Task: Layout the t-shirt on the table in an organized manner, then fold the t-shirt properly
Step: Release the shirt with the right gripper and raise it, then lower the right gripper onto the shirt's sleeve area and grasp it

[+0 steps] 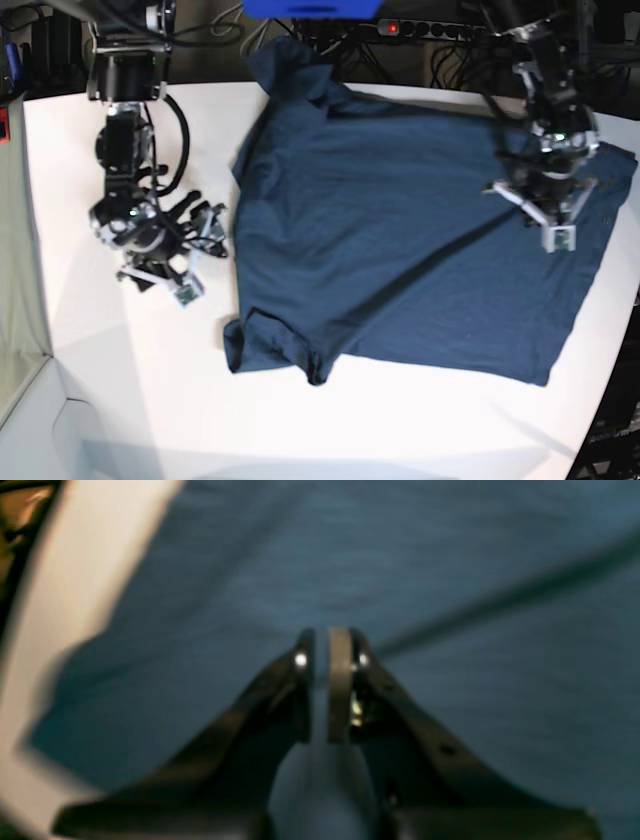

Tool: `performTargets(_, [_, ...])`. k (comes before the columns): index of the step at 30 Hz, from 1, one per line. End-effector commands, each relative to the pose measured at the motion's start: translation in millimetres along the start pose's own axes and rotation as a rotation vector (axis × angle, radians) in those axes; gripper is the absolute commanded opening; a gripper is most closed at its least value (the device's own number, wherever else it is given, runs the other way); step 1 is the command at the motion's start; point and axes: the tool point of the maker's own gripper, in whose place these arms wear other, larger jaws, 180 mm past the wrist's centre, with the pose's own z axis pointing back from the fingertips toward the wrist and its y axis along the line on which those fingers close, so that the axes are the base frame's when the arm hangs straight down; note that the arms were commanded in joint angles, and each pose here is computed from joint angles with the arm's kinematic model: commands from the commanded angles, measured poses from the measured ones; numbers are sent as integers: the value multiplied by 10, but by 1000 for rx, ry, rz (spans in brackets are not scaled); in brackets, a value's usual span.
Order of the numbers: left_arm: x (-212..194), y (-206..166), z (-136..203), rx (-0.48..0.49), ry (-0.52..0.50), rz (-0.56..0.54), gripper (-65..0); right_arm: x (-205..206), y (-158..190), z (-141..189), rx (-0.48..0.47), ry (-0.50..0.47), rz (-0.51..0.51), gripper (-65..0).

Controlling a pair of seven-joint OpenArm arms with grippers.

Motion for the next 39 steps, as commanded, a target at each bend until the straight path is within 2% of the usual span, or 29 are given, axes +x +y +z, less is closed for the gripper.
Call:
performTargets(1, [170,-20,-14,-9,-54,-11,-607,124,-119,44,-26,-42,-17,-157])
performTargets(6, [-57,-134,-239,-48,26,-3,-609,-106,-252,5,-41,-5,-95,-157])
performTargets(8, [-172,-24,-278,-37,59,-8,-610,-108,-209,-36,-27,-20,-103,-157])
performTargets(16, [-356,156,-305,-11,107,11,-610,160,329,-172,77,-99,-152,-157])
performTargets(27, [-462,131,-279,-15,127,12,-610,963,1368,-189,280,-210,98,-157])
performTargets(34, [-530,137,-239,-13,139,6,-610,1511,1591,-112,318,-305,141,-157])
performTargets(39, [-572,158,-240,-11,150,4,-610,1532,1603,-276,342,-260,142,-157])
